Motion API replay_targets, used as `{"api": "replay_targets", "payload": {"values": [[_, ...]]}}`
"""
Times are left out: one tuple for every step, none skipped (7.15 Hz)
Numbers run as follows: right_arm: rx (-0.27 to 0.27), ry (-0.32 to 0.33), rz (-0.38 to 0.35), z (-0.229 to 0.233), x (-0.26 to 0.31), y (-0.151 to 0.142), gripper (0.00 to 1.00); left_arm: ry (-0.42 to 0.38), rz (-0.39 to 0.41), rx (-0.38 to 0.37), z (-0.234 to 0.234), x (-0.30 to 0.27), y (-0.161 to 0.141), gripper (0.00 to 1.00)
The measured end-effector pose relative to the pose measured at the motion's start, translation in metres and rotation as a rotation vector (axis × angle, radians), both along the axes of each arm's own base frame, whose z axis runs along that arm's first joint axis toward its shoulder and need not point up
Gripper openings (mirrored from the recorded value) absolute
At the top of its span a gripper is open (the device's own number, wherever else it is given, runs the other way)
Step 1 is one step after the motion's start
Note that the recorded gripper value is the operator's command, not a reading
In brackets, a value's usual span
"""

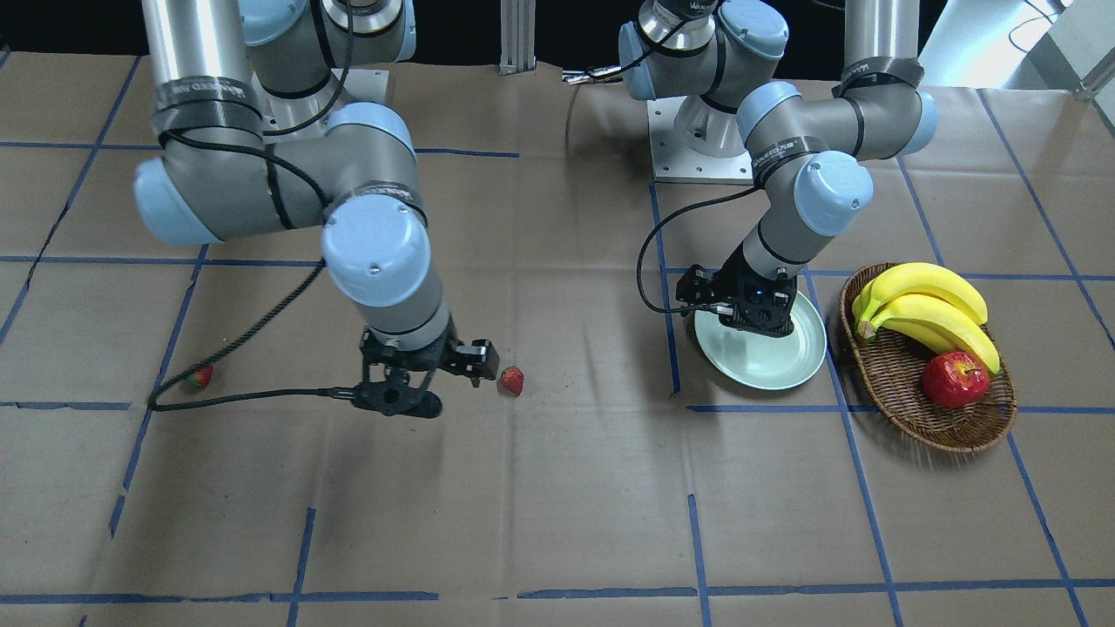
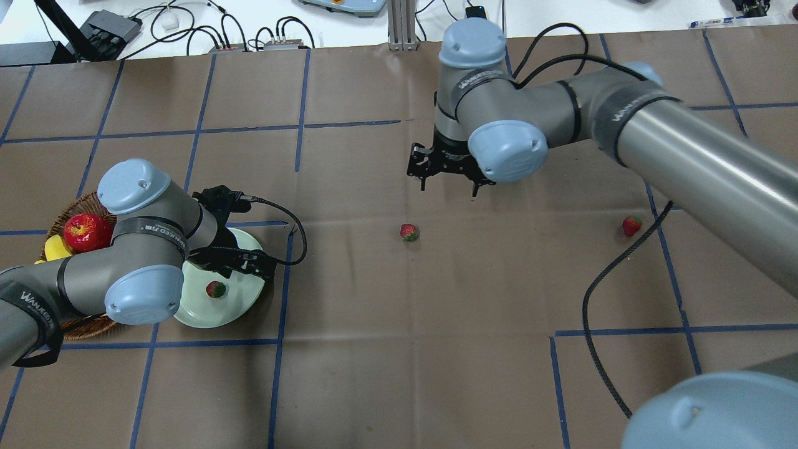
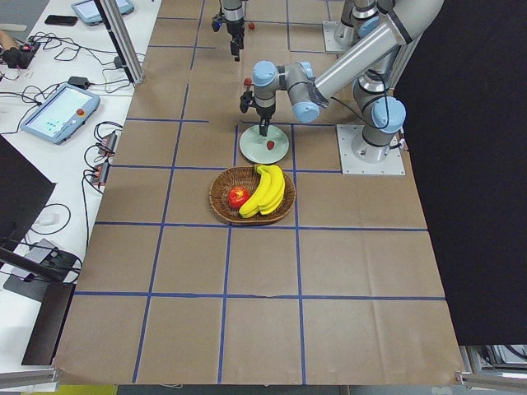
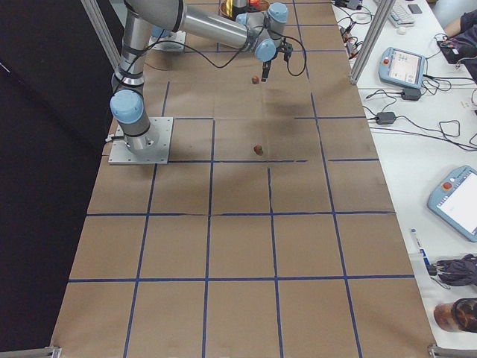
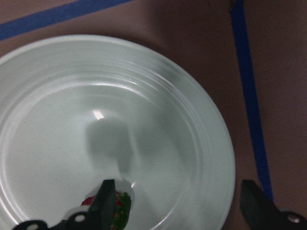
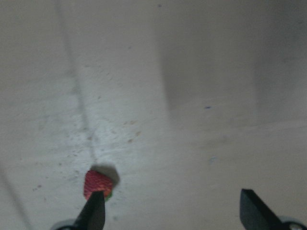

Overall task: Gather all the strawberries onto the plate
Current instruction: 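Grasp the mid-table strawberry with left gripper while right reaches the last one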

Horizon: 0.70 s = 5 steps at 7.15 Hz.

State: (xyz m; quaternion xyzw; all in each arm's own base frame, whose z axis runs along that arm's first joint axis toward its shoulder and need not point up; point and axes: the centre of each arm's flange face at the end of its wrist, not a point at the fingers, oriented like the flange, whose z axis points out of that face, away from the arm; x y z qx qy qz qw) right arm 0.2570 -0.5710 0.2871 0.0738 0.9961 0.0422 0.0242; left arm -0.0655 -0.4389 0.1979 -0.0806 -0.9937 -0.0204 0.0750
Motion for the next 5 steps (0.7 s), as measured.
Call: {"api": "replay_targets", "payload": {"values": [[0.003, 0.020, 0.017, 0.015, -0.045, -0.004, 1.00, 0.015, 0.029, -0.008, 0.000, -0.015, -0.003, 0.95], [0.008, 0.061, 0.051, 0.018, -0.088, -0.006, 1.00, 0.017, 0.058, -0.026, 0.003, -0.038, -0.008, 0.95], [0.019, 0.086, 0.089, 0.015, -0.133, -0.003, 1.00, 0.016, 0.082, -0.044, 0.008, -0.063, -0.016, 0.96], [0.034, 0.087, 0.117, 0.009, -0.184, 0.001, 1.00, 0.016, 0.103, -0.060, 0.016, -0.090, -0.026, 0.98], [0.044, 0.074, 0.140, 0.000, -0.234, 0.008, 1.00, 0.017, 0.123, -0.073, 0.023, -0.118, -0.036, 0.99]]}}
